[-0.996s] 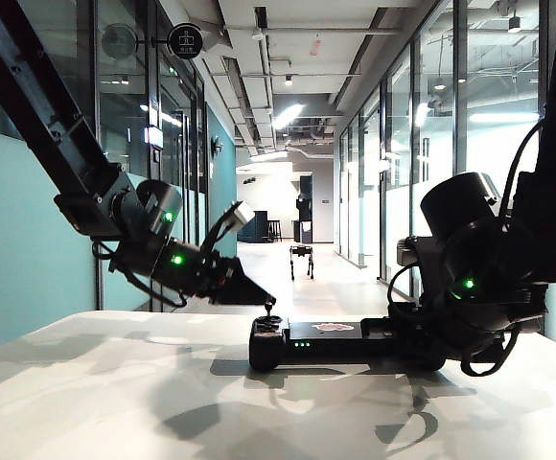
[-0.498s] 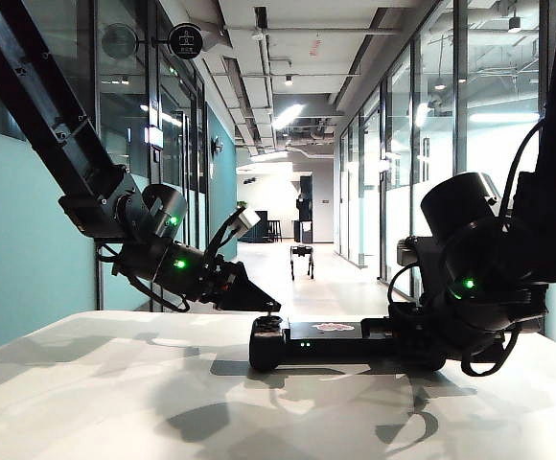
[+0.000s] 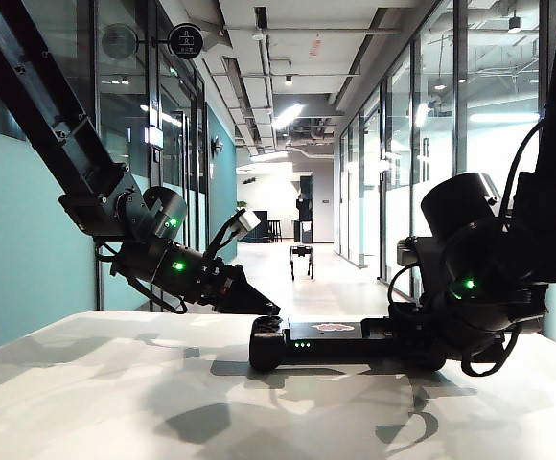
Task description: Push the left joystick on the remote control sitting on the white table backward to make the robot dog back up in a straight line until it returns close to you.
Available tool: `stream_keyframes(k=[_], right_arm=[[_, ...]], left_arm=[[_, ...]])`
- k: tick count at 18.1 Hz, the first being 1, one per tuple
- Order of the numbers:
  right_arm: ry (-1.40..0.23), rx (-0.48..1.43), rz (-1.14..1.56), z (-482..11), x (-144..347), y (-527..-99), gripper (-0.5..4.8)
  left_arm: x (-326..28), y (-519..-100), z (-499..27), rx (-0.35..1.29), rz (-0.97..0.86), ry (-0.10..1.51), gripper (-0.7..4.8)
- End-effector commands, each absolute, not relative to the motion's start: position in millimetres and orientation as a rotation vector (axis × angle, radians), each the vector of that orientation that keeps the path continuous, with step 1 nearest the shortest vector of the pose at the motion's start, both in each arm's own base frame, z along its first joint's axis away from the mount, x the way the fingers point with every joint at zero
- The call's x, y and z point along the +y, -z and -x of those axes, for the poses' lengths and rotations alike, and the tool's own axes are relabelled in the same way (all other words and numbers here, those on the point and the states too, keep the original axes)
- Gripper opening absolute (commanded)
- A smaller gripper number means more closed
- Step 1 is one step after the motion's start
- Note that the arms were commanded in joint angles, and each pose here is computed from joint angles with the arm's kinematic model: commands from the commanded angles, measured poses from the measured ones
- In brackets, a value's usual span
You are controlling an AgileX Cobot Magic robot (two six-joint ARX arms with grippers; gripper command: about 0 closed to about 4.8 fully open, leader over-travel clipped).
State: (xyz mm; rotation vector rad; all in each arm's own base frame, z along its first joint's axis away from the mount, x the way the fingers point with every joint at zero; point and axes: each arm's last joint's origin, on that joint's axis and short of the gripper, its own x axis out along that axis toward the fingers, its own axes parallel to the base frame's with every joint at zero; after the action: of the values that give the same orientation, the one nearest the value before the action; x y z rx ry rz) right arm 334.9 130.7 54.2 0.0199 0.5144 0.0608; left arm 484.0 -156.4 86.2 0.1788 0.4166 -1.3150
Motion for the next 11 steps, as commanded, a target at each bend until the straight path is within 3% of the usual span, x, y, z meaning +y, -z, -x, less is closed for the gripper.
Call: stream_keyframes(k=[1,11], right_arm=[[-0.053,0.474,-0.041,-337.7,131.4,-59.6,1.44],[-0.053,0.474,-0.041,-337.7,131.4,-59.6,1.44]], left_arm=[[-156.4,-85.6,-481.9,0.432,-0.173,1.331,-0.07],[-156.2,-85.4,-480.4,0.426,-0.175,1.357,-0.06]])
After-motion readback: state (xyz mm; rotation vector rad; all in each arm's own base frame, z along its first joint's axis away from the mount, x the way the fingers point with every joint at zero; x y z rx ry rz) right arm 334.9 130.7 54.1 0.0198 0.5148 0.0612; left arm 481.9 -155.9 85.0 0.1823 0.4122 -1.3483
